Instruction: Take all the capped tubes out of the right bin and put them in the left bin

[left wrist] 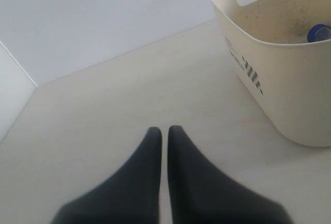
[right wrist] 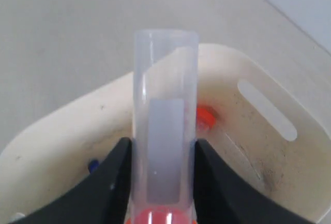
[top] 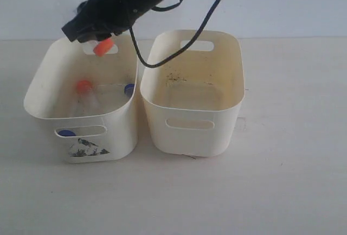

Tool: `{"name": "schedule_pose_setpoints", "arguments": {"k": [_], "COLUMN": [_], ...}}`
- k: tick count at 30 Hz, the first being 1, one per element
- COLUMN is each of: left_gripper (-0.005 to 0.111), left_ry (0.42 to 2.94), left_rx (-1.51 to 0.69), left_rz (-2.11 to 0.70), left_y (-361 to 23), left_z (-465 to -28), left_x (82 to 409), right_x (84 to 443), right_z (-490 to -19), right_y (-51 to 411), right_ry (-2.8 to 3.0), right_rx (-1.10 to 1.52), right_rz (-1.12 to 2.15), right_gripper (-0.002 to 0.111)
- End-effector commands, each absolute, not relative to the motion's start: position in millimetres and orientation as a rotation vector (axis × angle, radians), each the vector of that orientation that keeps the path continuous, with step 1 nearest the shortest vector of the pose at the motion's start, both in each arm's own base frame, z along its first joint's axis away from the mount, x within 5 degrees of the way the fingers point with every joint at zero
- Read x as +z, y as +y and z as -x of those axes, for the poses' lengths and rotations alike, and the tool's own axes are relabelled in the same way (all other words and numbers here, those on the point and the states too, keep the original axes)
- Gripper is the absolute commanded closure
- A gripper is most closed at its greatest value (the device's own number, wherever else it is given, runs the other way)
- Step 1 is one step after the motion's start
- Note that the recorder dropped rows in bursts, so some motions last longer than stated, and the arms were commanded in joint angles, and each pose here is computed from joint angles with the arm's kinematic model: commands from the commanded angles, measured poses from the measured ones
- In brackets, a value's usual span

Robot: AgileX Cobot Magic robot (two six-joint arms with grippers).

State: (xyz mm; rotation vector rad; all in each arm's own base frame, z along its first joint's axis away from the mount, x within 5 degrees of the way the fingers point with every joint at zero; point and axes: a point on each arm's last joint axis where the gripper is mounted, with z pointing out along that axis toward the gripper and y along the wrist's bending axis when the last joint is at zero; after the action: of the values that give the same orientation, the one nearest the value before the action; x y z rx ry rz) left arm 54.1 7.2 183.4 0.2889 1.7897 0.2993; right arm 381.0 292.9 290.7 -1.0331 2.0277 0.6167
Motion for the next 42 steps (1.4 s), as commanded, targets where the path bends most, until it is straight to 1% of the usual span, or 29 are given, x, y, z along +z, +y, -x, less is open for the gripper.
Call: {"name": "schedule_pose_setpoints", "arguments": {"k": [1,3,4,5,6,7,9,10,11,13,16,21,30,36,42], "left_gripper": [0.102,0.102,0.102,0.102,0.102,0.102,0.102,0.102,0.102,0.102,0.102,0.102,0.102,0.102,0.102], "left_ry": [1.782,1.782,1.782,1.782,1.782,1.782,1.782,1.782,1.782,1.782,1.782,1.782,1.782,1.782,1.782], "left_rx": [0.285,0.285,0.285,0.285,0.285,0.285,0.285,0.285,0.285,0.285,0.285,0.285,0.285,0.285,0.285], "left_rz": [-0.283,-0.283,-0.283,-0.283,-0.283,-0.283,-0.283,-0.283,-0.283,-0.283,-0.283,-0.283,-0.283,-0.283,-0.283], "left_y": [6.7,6.7,6.7,6.7,6.7,6.7,6.7,6.7,6.7,6.7,6.7,6.7,6.7,6.7,6.7], "left_z": [-54.2,-54.2,-54.2,-54.2,-54.2,-54.2,-54.2,-54.2,-54.2,-54.2,-54.2,-54.2,-54.2,-54.2,-54.2], "left_x": [185.0,185.0,185.0,185.0,185.0,185.0,185.0,185.0,185.0,185.0,185.0,185.0,185.0,185.0,185.0], "right_x": [266.5,259.9,259.7,259.3,260.5,264.3,277.1,284.0,292.2,307.9,332.6,366.6,394.8,413.3,416.6], "right_z": [-391.3,-393.3,-393.3,-392.7,-391.4,-389.9,-386.1,-384.0,-381.7,-375.1,-360.3,-328.0,-259.5,-243.8,-242.6], "right_y": [293.5,294.6,294.7,294.9,295.5,294.8,292.5,291.3,289.6,284.7,273.3,245.0,199.9,189.8,187.2], "right_ry": [2.099,2.128,2.135,2.141,2.147,2.157,2.147,2.138,2.123,2.099,2.100,2.141,2.147,2.103,2.089], "right_rx": [0.556,0.569,0.575,0.577,0.588,0.602,0.617,0.623,0.625,0.604,0.560,0.481,0.495,0.503,0.494], "right_rz": [1.005,0.974,0.963,0.966,0.960,0.940,0.916,0.907,0.901,0.927,0.979,0.967,0.962,0.954,0.947], "right_gripper": [0.071,0.043,0.035,0.037,0.045,0.059,0.095,0.107,0.106,0.109,0.109,0.109,0.109,0.109,0.109]}}
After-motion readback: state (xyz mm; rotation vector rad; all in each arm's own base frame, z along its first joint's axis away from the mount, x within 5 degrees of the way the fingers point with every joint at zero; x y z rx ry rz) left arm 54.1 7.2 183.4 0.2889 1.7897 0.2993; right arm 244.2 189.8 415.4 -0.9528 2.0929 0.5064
